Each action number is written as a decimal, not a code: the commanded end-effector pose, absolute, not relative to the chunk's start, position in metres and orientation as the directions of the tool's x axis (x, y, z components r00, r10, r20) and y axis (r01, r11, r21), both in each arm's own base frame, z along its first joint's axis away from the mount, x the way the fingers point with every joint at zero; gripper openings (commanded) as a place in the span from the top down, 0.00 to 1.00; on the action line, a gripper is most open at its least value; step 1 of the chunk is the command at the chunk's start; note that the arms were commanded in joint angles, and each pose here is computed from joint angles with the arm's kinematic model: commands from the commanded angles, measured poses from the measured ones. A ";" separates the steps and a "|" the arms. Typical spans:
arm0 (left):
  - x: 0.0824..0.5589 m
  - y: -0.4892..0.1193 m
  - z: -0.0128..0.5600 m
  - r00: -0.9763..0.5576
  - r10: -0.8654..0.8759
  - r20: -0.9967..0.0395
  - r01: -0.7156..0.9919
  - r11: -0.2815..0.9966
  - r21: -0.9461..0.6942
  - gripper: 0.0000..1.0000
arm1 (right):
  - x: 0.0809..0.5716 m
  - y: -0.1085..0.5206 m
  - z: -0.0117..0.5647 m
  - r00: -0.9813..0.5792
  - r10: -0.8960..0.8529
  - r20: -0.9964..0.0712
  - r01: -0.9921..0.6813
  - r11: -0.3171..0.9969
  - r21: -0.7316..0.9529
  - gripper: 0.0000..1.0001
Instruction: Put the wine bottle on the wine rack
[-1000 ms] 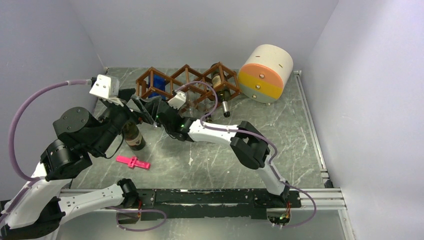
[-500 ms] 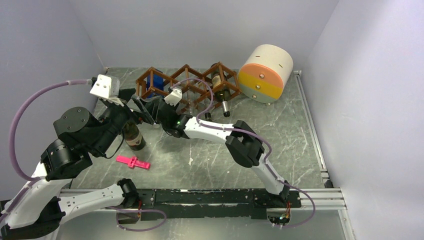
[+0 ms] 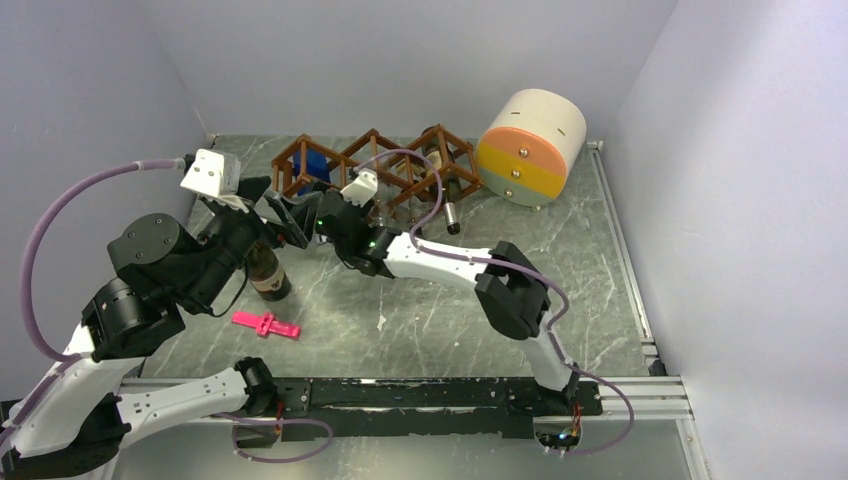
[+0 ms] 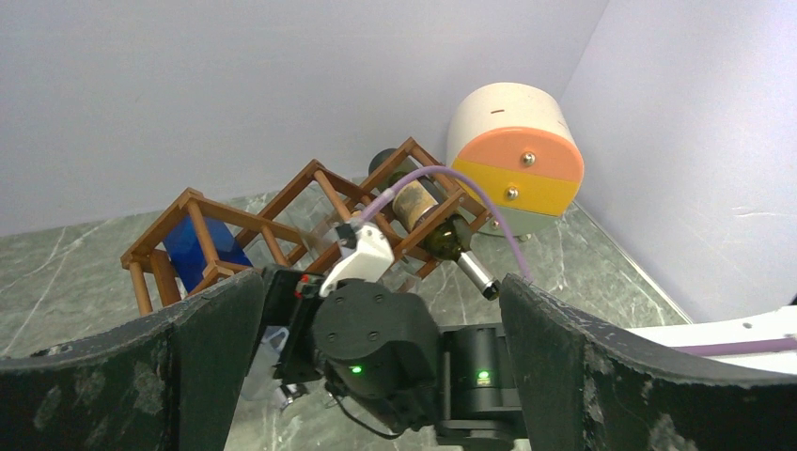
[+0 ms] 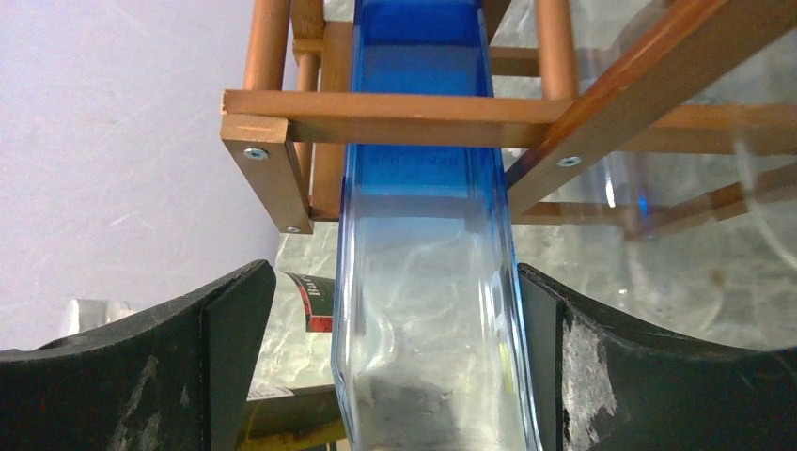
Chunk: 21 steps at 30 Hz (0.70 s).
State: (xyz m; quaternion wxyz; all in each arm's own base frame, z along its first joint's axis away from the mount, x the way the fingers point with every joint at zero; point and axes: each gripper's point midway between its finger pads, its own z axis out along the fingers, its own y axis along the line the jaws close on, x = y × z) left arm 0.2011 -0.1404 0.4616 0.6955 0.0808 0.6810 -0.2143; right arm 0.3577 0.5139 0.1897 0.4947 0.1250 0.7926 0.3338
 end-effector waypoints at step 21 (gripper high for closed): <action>0.199 -0.125 0.491 0.047 -0.212 -0.976 0.386 0.905 -0.178 0.01 | 0.326 0.485 0.253 -0.430 0.417 -0.801 -0.350 0.741 0.573 0.09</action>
